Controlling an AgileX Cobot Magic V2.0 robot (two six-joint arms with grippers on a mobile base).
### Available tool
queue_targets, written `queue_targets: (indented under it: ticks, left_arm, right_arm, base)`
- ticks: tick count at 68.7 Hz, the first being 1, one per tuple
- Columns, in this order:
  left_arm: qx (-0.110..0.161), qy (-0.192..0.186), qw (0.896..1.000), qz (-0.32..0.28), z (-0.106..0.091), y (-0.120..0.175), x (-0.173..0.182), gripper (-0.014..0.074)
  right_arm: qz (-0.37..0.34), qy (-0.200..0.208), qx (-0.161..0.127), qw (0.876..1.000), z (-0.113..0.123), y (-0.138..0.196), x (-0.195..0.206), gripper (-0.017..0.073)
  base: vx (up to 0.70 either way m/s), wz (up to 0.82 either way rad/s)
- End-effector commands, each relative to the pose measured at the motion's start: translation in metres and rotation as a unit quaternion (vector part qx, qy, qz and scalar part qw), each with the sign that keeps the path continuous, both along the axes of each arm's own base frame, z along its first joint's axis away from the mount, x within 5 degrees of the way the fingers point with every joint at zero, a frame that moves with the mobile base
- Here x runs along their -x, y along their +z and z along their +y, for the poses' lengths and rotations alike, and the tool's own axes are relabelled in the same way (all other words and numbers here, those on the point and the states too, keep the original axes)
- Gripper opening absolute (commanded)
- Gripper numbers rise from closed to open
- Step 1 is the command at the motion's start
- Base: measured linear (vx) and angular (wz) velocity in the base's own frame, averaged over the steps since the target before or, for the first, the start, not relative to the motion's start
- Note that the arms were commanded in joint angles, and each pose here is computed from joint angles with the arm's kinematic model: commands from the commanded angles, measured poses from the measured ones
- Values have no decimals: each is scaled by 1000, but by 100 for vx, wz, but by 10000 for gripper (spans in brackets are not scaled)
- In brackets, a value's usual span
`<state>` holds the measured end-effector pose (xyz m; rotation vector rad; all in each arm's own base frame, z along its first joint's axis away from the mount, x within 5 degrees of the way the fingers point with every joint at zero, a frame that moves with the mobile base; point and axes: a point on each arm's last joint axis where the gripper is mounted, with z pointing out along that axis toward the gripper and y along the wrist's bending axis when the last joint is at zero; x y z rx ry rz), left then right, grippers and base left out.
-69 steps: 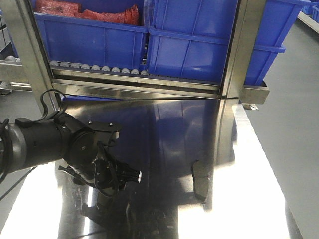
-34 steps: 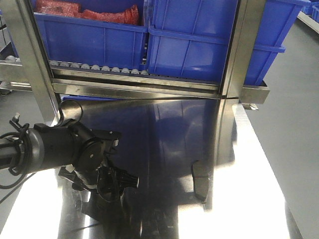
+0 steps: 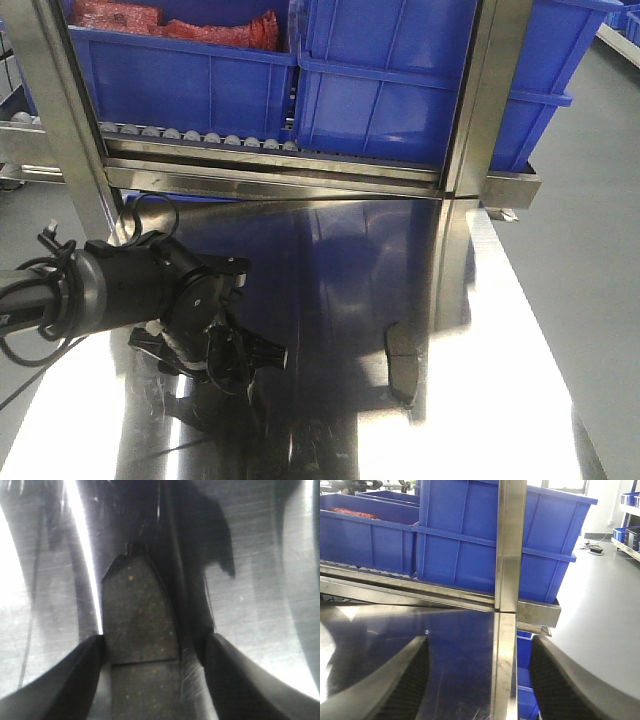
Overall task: Move and align brake pads A on conveyor
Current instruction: 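Close the left gripper on the brake pad and lift it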
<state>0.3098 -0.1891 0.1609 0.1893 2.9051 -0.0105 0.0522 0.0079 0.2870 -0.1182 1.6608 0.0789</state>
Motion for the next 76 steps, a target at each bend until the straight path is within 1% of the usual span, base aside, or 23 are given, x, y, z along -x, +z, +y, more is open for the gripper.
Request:
queue_targets:
  ticks: [1, 9, 16, 17, 23, 32, 37, 42, 48, 54, 59, 64, 76]
  left_arm:
    - [-14, -11, 1000, 1, -1, 10, -4, 367]
    - [-16, -15, 1000, 9, -4, 16, -7, 261]
    - [-12, -10, 1000, 19, -4, 15, -5, 129]
    - [-12, -10, 1000, 20, -4, 15, -5, 100]
    - [-15, -15, 999, 25, -4, 15, -4, -11]
    - [-25, -28, 999, 32, -2, 17, -2, -8]
    - [-22, -33, 999, 19, -1, 26, -1, -8]
    - [-11, -36, 999, -11, 1, 44, 0, -8]
    - [22, -37, 997, -61, 3, 74, 5, -8]
    - [57, -38, 991, -117, 10, 107, 17, -8]
    - [80, -41, 984, -155, 18, 129, 29, -7]
    - [91, -44, 977, -186, 28, 146, 44, -7]
    - [94, -53, 964, -245, 57, 174, 82, -7]
  right_arm:
    - [-43, -5, 3, 999, -1, 15, 0, 432]
    - [-43, -5, 3, 999, -1, 15, 0, 432]
    - [-43, -5, 3, 999, -1, 15, 0, 432]
    - [-43, -5, 3, 999, -1, 15, 0, 432]
    - [-43, -5, 3, 999, -1, 15, 0, 432]
    - [-43, -5, 3, 999, -1, 15, 0, 432]
    - [-43, -5, 3, 999, -1, 15, 0, 432]
    - [-43, -5, 3, 999, -1, 15, 0, 432]
    - [-43, -5, 3, 999, -1, 15, 0, 432]
    - [-43, -5, 3, 999, -1, 15, 0, 432]
    - [-43, -5, 3, 999, -1, 15, 0, 432]
    - [-43, -5, 3, 999, -1, 15, 0, 432]
    - [-43, -5, 3, 999, -1, 15, 0, 432]
  base:
    - [0, 0]
    - [0, 0]
    - [0, 0]
    - [0, 0]
    - [0, 0]
    - [0, 0]
    - [0, 0]
    - [0, 0]
    - [0, 0]
    - [0, 0]
    - [0, 0]
    - [0, 0]
    - [0, 0]
